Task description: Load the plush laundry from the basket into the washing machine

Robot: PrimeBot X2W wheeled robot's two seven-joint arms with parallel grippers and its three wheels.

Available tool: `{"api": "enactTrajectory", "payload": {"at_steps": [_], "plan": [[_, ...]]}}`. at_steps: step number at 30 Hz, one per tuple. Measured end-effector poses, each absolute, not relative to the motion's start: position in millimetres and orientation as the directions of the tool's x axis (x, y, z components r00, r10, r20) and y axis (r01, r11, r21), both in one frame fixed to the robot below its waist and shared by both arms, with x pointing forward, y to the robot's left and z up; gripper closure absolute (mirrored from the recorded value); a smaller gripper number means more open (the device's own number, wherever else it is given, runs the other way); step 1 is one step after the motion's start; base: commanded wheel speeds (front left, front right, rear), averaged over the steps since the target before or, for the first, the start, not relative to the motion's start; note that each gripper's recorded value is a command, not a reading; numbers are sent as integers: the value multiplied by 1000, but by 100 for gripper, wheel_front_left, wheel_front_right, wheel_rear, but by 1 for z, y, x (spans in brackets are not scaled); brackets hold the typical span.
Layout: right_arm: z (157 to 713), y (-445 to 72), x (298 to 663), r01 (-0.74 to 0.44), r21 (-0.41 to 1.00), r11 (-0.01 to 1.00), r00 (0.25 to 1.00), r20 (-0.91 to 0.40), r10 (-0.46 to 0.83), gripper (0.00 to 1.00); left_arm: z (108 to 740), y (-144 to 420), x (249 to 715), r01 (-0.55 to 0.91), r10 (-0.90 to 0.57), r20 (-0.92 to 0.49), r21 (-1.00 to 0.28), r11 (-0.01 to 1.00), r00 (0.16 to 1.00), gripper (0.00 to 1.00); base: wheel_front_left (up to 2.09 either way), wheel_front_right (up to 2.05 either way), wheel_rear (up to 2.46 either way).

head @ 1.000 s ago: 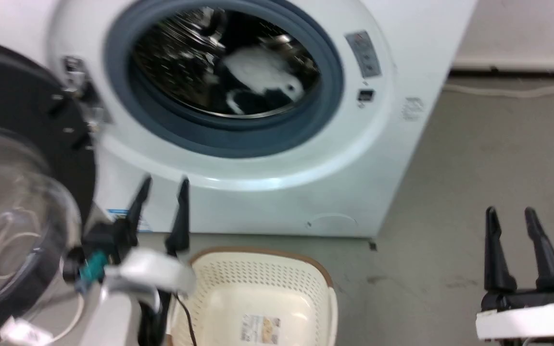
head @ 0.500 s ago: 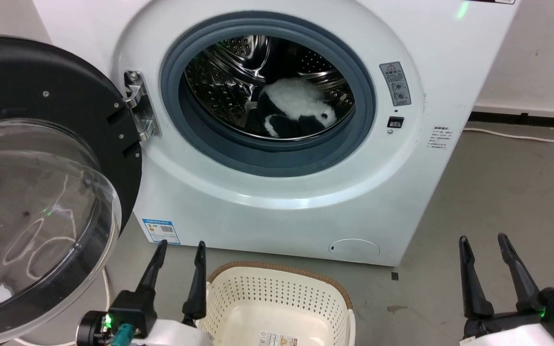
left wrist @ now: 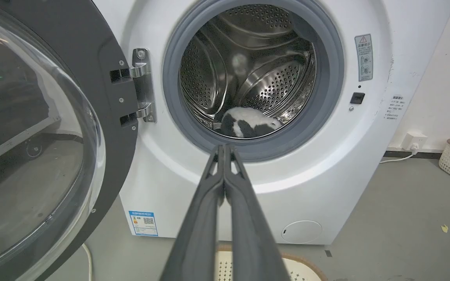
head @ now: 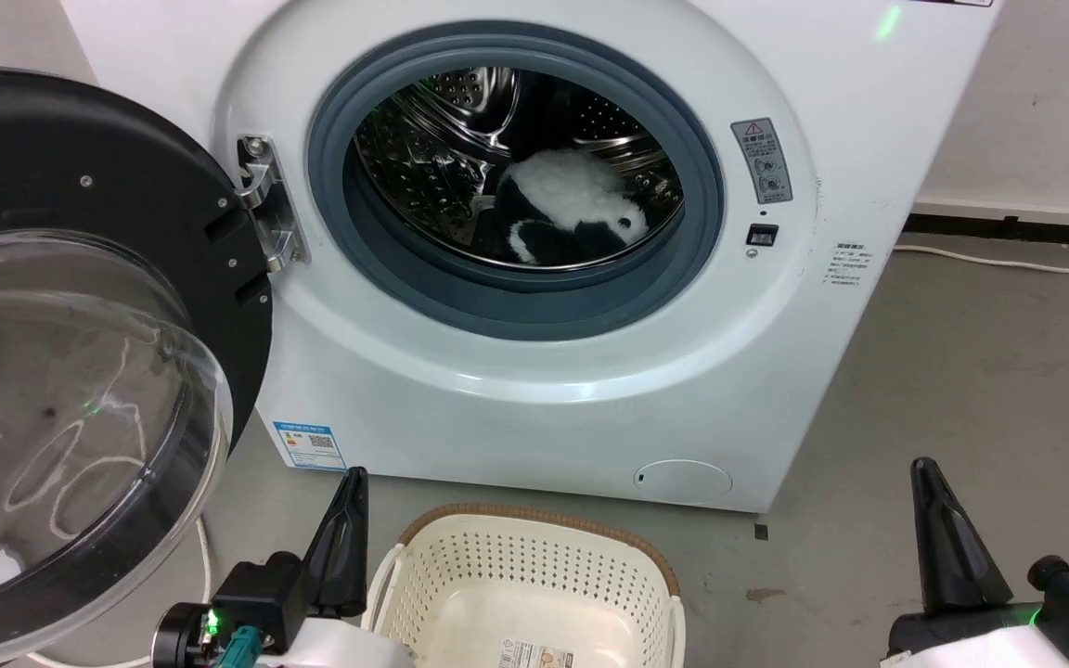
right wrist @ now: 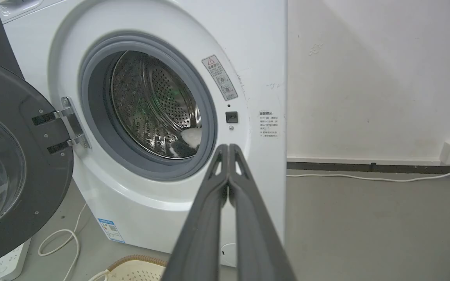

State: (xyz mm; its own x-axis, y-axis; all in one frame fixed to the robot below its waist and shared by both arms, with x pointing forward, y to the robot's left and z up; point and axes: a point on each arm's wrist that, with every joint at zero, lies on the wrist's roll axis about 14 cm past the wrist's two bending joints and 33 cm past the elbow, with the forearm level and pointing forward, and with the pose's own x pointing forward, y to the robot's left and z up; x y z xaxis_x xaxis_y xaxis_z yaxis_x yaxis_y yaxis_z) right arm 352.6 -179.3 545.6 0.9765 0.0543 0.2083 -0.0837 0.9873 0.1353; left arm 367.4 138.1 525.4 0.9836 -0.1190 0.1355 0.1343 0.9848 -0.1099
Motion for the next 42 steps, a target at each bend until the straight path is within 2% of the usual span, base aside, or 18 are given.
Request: {"api": "enactTrajectory", "payload": {"at_steps": [42], "plan": [[537,-172,358,-99,79,992,988,129,88,100,525,149,370,98,-93,87,-58,993,992,100,0,0,0]]}}
